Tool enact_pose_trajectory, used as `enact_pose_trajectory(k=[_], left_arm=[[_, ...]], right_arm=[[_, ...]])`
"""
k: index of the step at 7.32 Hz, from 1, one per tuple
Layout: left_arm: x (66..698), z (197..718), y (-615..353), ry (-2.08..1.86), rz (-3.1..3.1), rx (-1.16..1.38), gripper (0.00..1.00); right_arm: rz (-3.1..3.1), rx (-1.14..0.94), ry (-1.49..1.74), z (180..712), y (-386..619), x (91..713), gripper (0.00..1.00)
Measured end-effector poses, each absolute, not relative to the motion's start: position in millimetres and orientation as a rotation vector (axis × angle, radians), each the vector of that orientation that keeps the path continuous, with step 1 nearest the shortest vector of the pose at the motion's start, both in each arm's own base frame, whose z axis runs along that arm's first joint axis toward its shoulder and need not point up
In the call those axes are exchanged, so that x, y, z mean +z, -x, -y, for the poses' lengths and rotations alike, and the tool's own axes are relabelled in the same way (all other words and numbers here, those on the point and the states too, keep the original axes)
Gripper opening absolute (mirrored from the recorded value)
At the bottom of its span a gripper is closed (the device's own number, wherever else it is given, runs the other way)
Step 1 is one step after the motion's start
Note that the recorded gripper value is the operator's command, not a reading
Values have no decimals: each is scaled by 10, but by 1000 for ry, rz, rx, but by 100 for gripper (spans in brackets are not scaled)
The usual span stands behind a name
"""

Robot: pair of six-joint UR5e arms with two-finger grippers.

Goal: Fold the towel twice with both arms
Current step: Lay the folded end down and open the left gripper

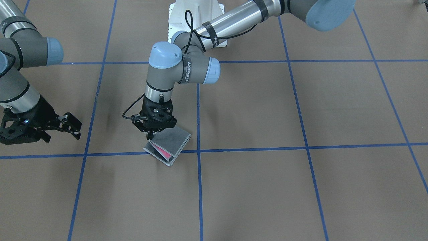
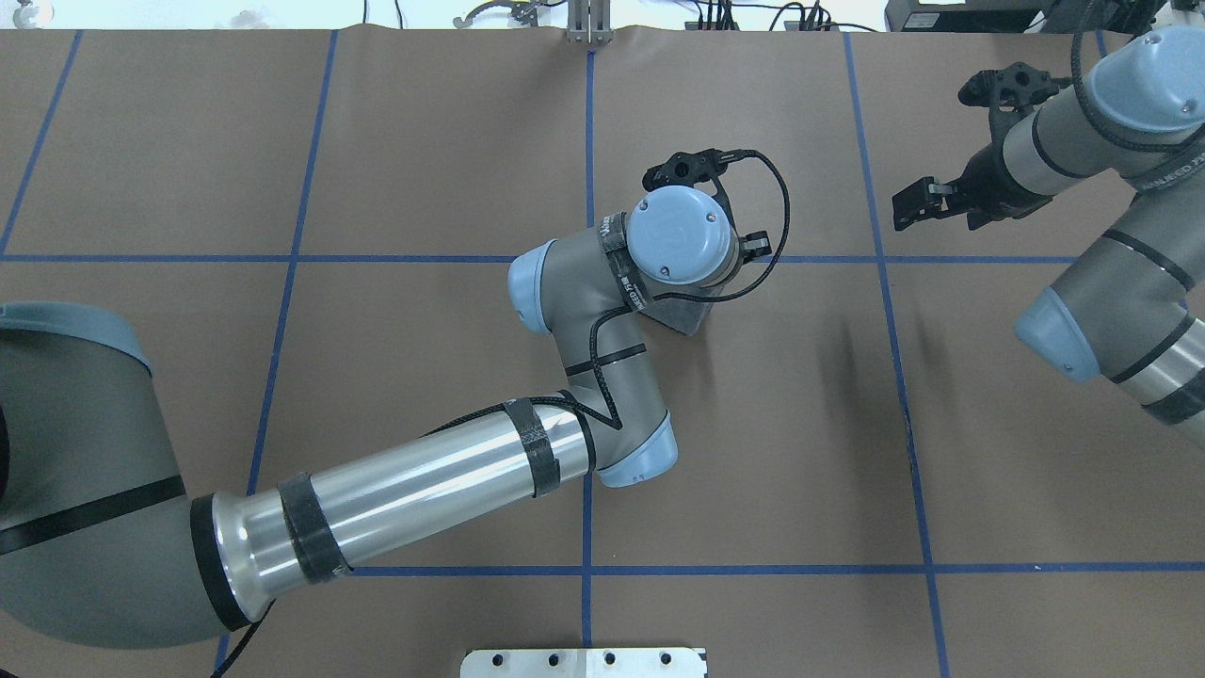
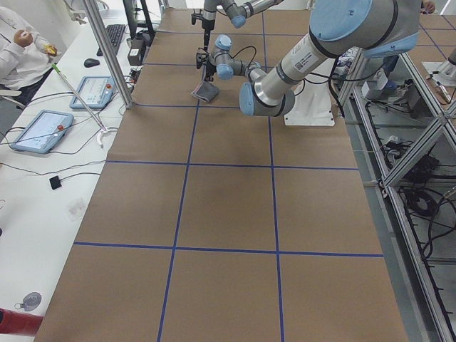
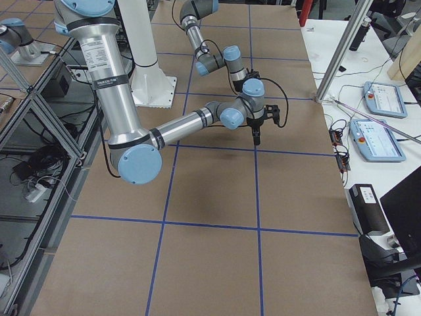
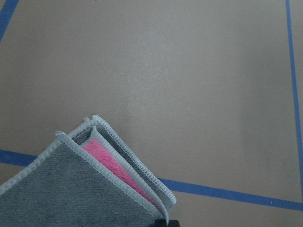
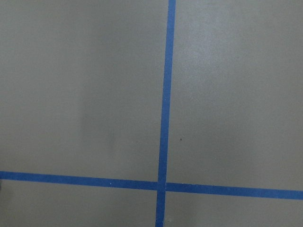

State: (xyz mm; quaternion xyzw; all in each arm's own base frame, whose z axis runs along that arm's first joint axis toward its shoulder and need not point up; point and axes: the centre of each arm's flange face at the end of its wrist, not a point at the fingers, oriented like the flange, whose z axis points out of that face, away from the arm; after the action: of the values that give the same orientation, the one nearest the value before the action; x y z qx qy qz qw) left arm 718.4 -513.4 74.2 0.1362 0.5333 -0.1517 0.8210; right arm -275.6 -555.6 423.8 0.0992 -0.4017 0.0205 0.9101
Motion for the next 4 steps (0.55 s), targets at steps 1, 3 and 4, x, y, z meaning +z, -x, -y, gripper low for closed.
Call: enact_pose_trajectory(k=[1,3,4], left_arm=[[756,5115,-7214,-293,-1130,-319,20],[765,5087,-7260,-306,-1121,-319,58],[747,5087,-7268,-311,-1120,-321,100]], right_arm=[[829,42,-205,5556,2756,4239,98],[829,42,-205,5555,2756,4236,98],[830,42,-205,5555,2756,4235,98]])
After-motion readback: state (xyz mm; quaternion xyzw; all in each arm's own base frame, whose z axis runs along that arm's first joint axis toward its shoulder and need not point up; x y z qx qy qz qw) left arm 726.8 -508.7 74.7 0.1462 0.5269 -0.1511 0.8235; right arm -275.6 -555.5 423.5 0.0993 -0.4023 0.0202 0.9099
